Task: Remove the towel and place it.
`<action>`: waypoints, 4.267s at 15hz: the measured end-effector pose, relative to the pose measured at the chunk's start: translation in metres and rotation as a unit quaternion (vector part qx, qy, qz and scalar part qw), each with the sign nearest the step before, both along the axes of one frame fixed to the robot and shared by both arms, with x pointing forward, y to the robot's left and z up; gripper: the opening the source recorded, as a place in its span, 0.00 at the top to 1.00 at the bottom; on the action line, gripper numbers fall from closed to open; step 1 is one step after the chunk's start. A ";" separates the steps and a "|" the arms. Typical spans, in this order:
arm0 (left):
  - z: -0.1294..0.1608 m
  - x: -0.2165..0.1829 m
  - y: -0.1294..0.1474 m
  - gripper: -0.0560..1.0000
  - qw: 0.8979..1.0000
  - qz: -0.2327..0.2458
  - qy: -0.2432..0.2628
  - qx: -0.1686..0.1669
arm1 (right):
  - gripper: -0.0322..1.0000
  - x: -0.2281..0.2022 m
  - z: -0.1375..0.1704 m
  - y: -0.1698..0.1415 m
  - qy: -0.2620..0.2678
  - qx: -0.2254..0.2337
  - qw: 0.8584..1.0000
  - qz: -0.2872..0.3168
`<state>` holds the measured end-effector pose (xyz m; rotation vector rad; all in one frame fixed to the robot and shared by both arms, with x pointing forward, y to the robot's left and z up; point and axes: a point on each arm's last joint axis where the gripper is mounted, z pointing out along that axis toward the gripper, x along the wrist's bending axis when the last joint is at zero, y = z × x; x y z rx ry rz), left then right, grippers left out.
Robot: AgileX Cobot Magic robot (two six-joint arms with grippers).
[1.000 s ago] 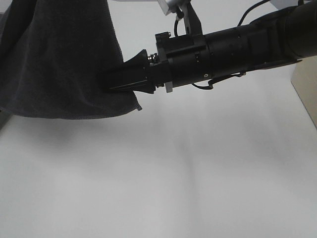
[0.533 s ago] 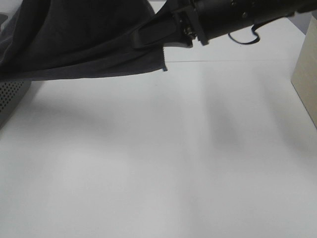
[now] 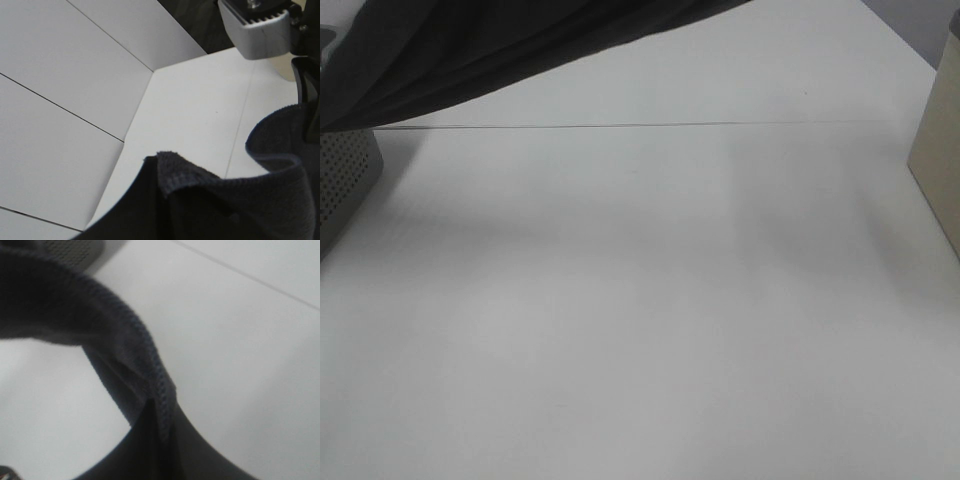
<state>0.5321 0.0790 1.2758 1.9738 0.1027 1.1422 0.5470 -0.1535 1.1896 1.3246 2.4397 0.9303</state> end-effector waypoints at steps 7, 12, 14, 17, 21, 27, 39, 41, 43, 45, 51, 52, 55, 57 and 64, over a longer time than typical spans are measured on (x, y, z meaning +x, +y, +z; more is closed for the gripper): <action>0.005 0.027 0.007 0.95 0.996 0.033 -0.062 -0.064 | 0.96 0.025 0.064 -0.018 -0.157 -0.060 0.982 -0.084; 0.002 0.057 0.025 0.95 0.985 0.069 -0.074 -0.142 | 0.96 0.049 0.064 -0.010 -0.232 -0.038 0.968 -0.093; -0.013 0.086 0.022 0.95 0.970 0.094 -0.112 -0.193 | 0.96 0.073 0.064 -0.007 -0.304 -0.022 0.944 -0.129; -0.023 0.108 0.020 0.95 0.945 0.117 -0.172 -0.252 | 0.96 0.086 0.070 -0.006 -0.372 0.004 0.916 -0.154; -0.024 0.118 0.027 0.95 0.905 0.132 -0.214 -0.342 | 0.96 0.092 0.078 -0.003 -0.434 0.023 0.888 -0.151; -0.012 0.130 0.056 0.95 0.877 0.130 -0.239 -0.395 | 0.96 0.097 0.091 -0.012 -0.483 0.069 0.858 -0.160; -0.040 0.194 0.069 0.95 0.861 0.121 -0.267 -0.416 | 0.96 0.135 0.065 -0.001 -0.536 0.112 0.826 -0.130; -0.051 0.205 0.069 0.95 0.861 0.123 -0.268 -0.413 | 0.96 0.150 0.059 -0.004 -0.542 0.110 0.822 -0.136; -0.063 0.218 0.074 0.95 0.859 0.126 -0.264 -0.421 | 0.96 0.162 0.052 -0.002 -0.547 0.116 0.818 -0.136; -0.071 0.226 0.082 0.95 0.851 0.124 -0.250 -0.444 | 0.96 0.168 0.046 0.000 -0.545 0.121 0.818 -0.136; -0.075 0.230 0.084 0.95 0.859 0.119 -0.251 -0.431 | 0.96 0.171 0.041 0.001 -0.539 0.119 0.822 -0.138; -0.073 0.230 0.085 0.95 0.860 0.120 -0.252 -0.427 | 0.96 0.171 0.041 0.001 -0.539 0.118 0.823 -0.138; -0.070 0.229 0.084 0.95 0.873 0.115 -0.236 -0.412 | 0.96 0.173 0.036 -0.001 -0.510 0.121 0.838 -0.154; -0.078 0.234 0.082 0.95 0.885 0.130 -0.189 -0.404 | 0.96 0.174 0.031 -0.002 -0.476 0.129 0.853 -0.170; -0.056 0.197 0.071 0.95 0.929 0.258 0.008 -0.266 | 0.96 0.143 0.016 -0.004 -0.227 0.107 0.950 -0.184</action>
